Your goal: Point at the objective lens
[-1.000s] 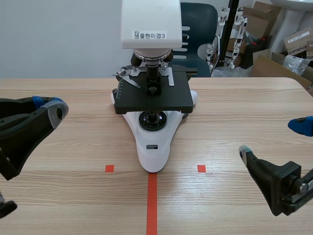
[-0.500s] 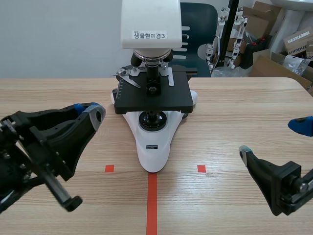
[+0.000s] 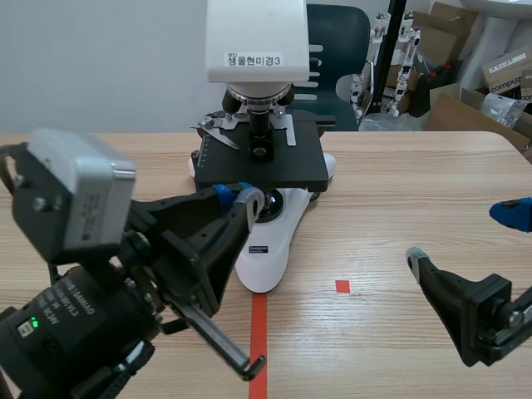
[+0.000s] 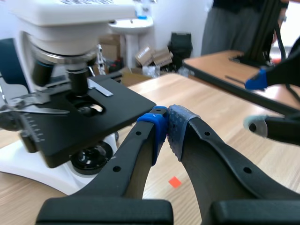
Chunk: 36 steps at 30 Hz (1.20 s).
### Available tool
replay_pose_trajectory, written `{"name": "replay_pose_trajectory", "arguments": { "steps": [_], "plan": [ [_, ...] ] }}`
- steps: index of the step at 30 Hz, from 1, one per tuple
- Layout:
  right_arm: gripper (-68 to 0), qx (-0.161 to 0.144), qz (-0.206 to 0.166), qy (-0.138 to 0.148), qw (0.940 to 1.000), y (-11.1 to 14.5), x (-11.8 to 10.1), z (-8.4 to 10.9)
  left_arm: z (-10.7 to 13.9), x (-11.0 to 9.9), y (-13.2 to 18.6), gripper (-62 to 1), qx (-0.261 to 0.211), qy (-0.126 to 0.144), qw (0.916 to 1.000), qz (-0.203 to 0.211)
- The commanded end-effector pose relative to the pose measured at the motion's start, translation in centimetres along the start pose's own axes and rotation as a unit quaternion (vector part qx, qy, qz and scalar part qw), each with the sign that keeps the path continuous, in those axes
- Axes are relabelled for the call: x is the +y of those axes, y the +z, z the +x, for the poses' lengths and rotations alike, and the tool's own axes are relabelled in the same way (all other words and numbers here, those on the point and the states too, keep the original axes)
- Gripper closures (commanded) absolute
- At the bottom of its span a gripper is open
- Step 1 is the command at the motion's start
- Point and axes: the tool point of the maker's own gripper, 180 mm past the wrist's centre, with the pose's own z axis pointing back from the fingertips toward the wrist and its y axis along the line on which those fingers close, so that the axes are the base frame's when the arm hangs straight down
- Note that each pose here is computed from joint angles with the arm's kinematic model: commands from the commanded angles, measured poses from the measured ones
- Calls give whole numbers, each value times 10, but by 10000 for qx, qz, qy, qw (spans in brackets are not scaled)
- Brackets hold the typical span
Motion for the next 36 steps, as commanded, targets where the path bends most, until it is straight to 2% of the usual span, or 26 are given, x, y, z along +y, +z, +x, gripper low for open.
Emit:
{"name": "replay_pose_trajectory", "arguments": {
  "steps": [1,9,12,15,19,30,36],
  "plan": [
    [-679,-122,18,90,9999,-1,-2,9,3,0,-8,-25,-74,-2,10000,-7],
    [-679,-124,18,90,9999,-1,-2,9,-24,13,-23,-25,96,96,9997,213],
    [-679,-124,18,90,9999,-1,-2,9,-27,22,-26,-25,-7,121,9995,303],
    [-679,-121,18,92,9999,-1,-2,9,-27,39,-29,-25,-67,94,9980,628],
    [-679,-124,18,90,9999,-1,-2,9,-26,46,-33,-25,-107,102,9976,671],
    [-679,-124,18,90,9999,-1,-2,9,-11,60,-36,-25,-524,664,9920,934],
    [-679,-124,18,90,9999,-1,-2,9,-13,59,-35,-25,-572,775,9914,887]
  ]
}}
